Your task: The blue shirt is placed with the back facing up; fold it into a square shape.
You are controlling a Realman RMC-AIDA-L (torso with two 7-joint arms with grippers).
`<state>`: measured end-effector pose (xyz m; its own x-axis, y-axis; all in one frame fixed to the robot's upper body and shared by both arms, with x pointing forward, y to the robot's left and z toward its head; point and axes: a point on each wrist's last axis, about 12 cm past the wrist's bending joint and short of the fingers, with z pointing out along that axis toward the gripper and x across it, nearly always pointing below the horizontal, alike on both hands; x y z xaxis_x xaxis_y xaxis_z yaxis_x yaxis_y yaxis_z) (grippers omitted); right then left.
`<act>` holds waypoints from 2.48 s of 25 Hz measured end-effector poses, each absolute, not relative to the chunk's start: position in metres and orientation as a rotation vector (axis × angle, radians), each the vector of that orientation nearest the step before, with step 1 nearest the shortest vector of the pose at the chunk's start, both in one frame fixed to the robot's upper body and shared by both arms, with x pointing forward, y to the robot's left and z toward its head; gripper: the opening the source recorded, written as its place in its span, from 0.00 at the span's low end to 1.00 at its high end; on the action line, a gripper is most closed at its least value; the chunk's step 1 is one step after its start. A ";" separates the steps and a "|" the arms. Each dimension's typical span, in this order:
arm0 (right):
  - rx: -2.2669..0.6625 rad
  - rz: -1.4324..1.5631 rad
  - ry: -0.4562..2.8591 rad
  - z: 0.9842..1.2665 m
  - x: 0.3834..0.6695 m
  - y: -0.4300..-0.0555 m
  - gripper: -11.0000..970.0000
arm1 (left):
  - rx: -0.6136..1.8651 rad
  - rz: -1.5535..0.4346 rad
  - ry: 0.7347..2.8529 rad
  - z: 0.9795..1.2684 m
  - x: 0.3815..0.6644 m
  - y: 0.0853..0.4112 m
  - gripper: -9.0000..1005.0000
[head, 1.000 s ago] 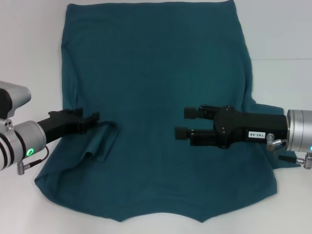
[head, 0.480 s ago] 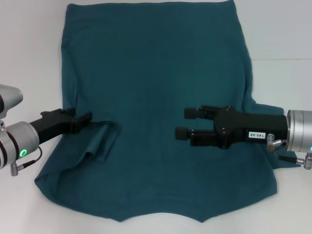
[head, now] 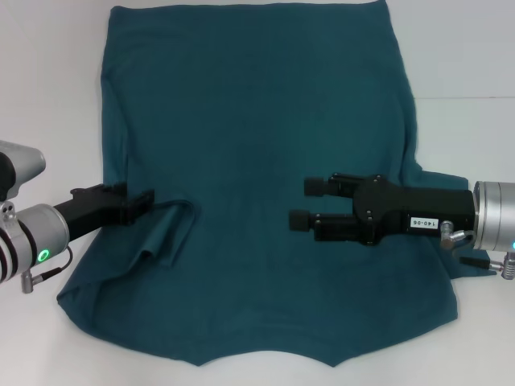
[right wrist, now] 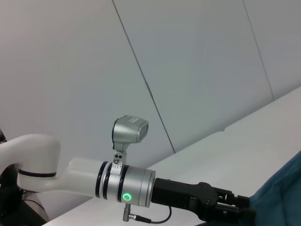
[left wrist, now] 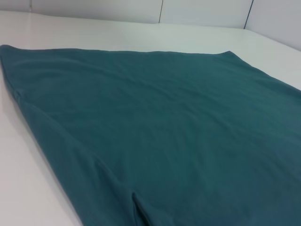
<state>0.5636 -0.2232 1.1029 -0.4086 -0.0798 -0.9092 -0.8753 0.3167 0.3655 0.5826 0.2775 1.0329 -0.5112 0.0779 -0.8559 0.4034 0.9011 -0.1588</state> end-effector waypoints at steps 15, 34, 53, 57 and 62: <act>-0.862 1.184 1.738 1.103 0.564 -0.223 0.88 | 0.338 -0.407 2.083 1.034 0.583 0.279 0.27; -0.856 1.182 1.736 1.103 0.564 -0.224 0.88 | 0.334 -0.392 2.071 1.039 0.587 0.282 0.11; -0.854 1.180 1.734 1.103 0.564 -0.224 0.88 | 0.357 -0.393 2.084 1.036 0.586 0.278 0.36; -0.854 1.180 1.734 1.103 0.564 -0.224 0.88 | 0.357 -0.393 2.085 1.036 0.586 0.277 0.53; -0.854 1.180 1.734 1.103 0.564 -0.224 0.88 | 0.357 -0.401 2.094 1.033 0.584 0.276 0.53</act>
<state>0.5642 -0.2243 1.1034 -0.4065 -0.0728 -0.9107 -0.8739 0.3217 0.3643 0.5844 0.2763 1.0332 -0.5147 0.0948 -0.8521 0.4028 0.9041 -0.1427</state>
